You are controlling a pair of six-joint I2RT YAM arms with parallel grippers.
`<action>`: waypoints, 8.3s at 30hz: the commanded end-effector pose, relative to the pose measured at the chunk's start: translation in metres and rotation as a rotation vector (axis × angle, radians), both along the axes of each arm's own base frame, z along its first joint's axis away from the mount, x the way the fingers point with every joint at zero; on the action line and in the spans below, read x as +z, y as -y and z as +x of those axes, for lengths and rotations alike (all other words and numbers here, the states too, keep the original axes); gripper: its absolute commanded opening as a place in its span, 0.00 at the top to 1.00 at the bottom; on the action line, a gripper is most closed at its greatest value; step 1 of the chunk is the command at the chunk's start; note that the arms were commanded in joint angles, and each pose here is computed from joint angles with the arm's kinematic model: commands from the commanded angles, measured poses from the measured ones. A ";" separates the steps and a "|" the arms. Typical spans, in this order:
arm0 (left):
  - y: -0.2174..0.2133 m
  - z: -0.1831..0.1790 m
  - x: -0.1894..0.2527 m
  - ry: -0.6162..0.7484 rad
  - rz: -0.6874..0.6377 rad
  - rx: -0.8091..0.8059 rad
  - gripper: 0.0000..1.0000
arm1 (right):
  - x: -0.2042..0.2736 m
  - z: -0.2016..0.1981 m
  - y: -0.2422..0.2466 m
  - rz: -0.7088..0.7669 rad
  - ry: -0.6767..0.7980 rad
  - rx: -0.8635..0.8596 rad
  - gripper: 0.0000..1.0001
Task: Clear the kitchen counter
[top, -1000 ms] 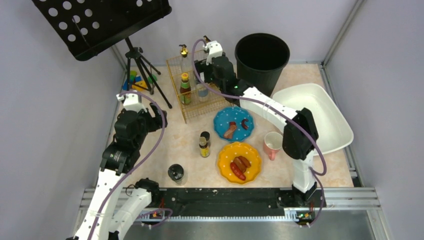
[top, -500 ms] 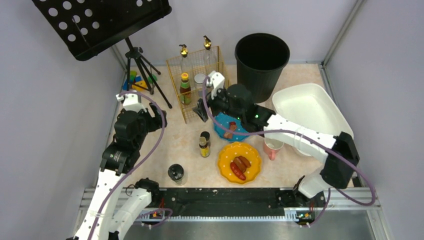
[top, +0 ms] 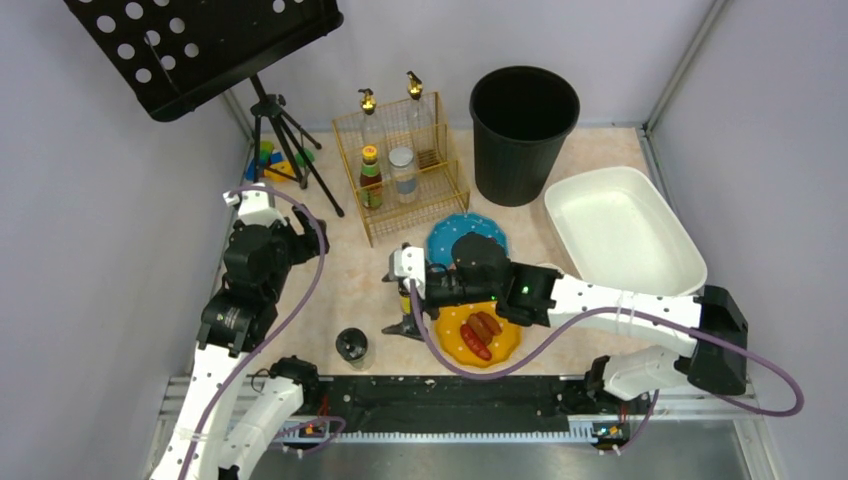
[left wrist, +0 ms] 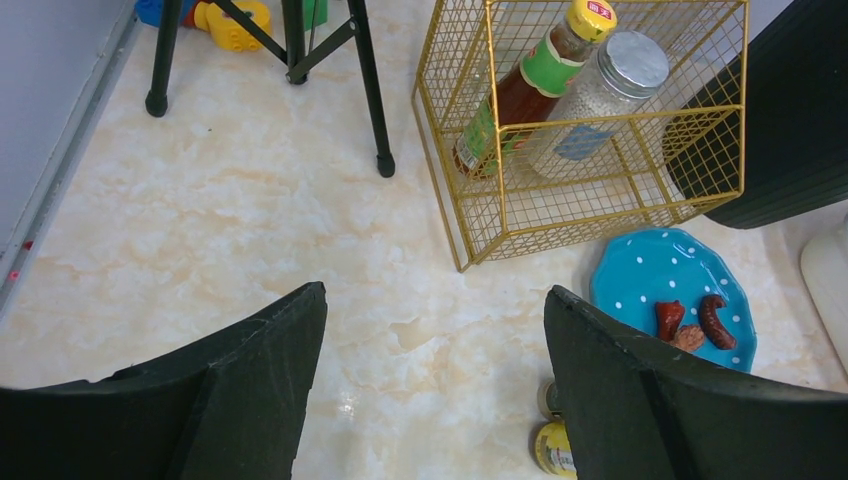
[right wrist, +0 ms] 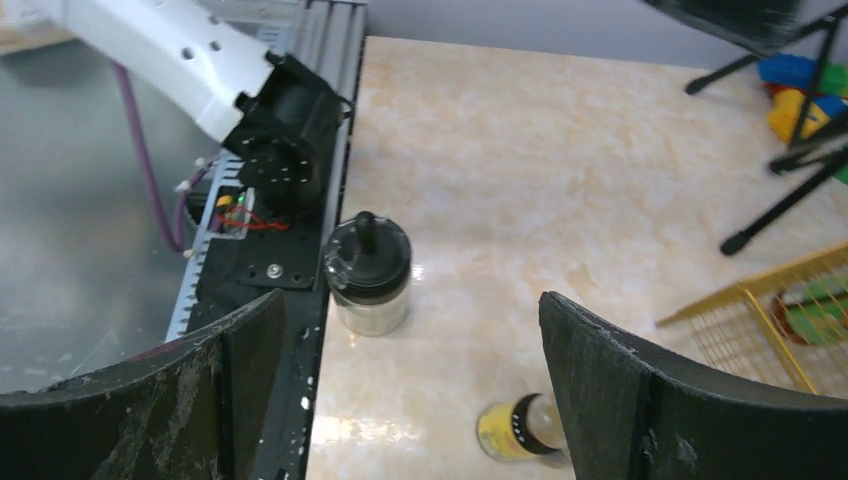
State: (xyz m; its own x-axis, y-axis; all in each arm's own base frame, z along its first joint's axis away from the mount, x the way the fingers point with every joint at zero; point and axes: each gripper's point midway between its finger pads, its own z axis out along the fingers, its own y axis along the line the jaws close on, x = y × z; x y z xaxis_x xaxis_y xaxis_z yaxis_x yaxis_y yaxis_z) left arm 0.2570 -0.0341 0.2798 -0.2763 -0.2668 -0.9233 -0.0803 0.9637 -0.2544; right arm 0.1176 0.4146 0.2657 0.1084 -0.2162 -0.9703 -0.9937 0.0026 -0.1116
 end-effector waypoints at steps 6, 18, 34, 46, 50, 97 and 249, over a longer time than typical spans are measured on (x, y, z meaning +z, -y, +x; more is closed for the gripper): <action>-0.004 0.002 0.011 0.040 -0.001 0.016 0.10 | -0.039 -0.041 -0.034 -0.031 0.095 0.174 0.01; -0.003 0.003 0.010 0.035 -0.004 0.014 0.01 | -0.081 -0.046 -0.077 -0.076 0.074 0.186 0.01; -0.002 0.004 0.008 0.027 -0.006 0.012 0.01 | -0.102 -0.033 -0.106 -0.076 0.057 0.136 0.01; -0.001 0.004 0.008 0.027 -0.007 0.008 0.02 | -0.125 -0.036 -0.117 -0.109 0.011 0.153 0.01; -0.001 0.004 0.008 0.027 -0.007 0.007 0.02 | -0.133 -0.036 -0.119 -0.122 -0.008 0.156 0.01; -0.015 -0.003 0.017 0.077 -0.015 0.084 0.05 | 0.016 0.013 -0.081 0.119 0.082 -0.192 0.91; 0.006 0.007 0.005 0.012 -0.060 -0.035 0.07 | -0.021 0.084 0.030 -0.114 -0.048 -0.233 0.21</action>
